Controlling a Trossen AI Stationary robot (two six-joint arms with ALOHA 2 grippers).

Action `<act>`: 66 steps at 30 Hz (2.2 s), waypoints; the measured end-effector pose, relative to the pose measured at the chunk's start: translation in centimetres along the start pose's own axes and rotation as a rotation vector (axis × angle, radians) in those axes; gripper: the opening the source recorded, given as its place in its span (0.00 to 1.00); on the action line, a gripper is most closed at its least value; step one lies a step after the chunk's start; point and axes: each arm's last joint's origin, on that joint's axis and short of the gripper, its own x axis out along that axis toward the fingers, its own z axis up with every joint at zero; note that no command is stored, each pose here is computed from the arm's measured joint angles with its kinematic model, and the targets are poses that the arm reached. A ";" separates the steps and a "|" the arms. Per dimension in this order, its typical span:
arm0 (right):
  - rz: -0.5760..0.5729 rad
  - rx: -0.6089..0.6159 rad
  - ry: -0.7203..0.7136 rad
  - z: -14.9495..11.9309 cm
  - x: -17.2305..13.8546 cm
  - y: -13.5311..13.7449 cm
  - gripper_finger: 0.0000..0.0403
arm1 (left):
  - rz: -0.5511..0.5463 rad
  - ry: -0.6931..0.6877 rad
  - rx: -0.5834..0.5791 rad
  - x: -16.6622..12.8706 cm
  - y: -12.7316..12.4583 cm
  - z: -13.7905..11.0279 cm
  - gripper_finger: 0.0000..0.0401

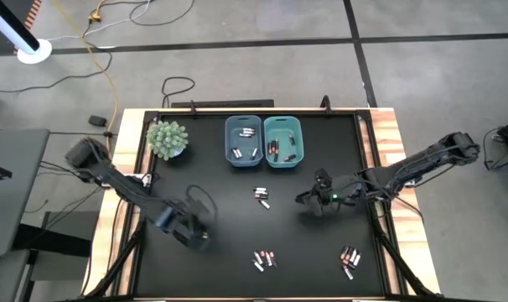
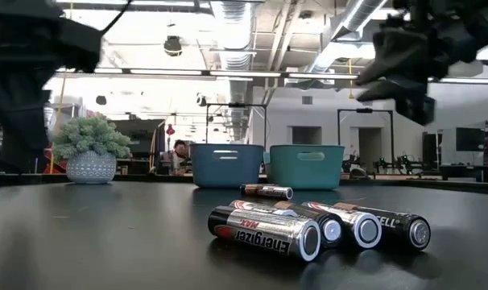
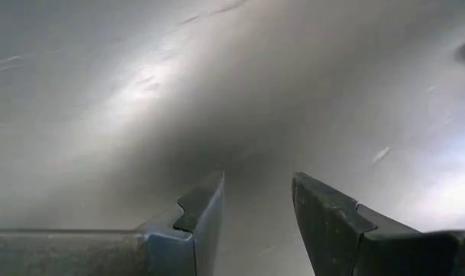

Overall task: Sort batteries
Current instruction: Put the silver battery into the blue bin

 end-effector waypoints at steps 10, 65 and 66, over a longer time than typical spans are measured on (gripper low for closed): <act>-0.196 -0.156 0.102 2.7 5.1 4.4 0.29 | -0.079 -0.050 0.010 -2.1 8.2 -1.8 0.37; -0.591 0.145 0.234 -0.1 18.2 2.8 0.39 | -0.178 -0.122 0.233 -2.8 11.8 -2.4 0.37; -0.596 0.167 0.228 0.0 18.2 2.7 0.39 | -0.178 -0.122 0.233 -2.8 11.8 -2.4 0.37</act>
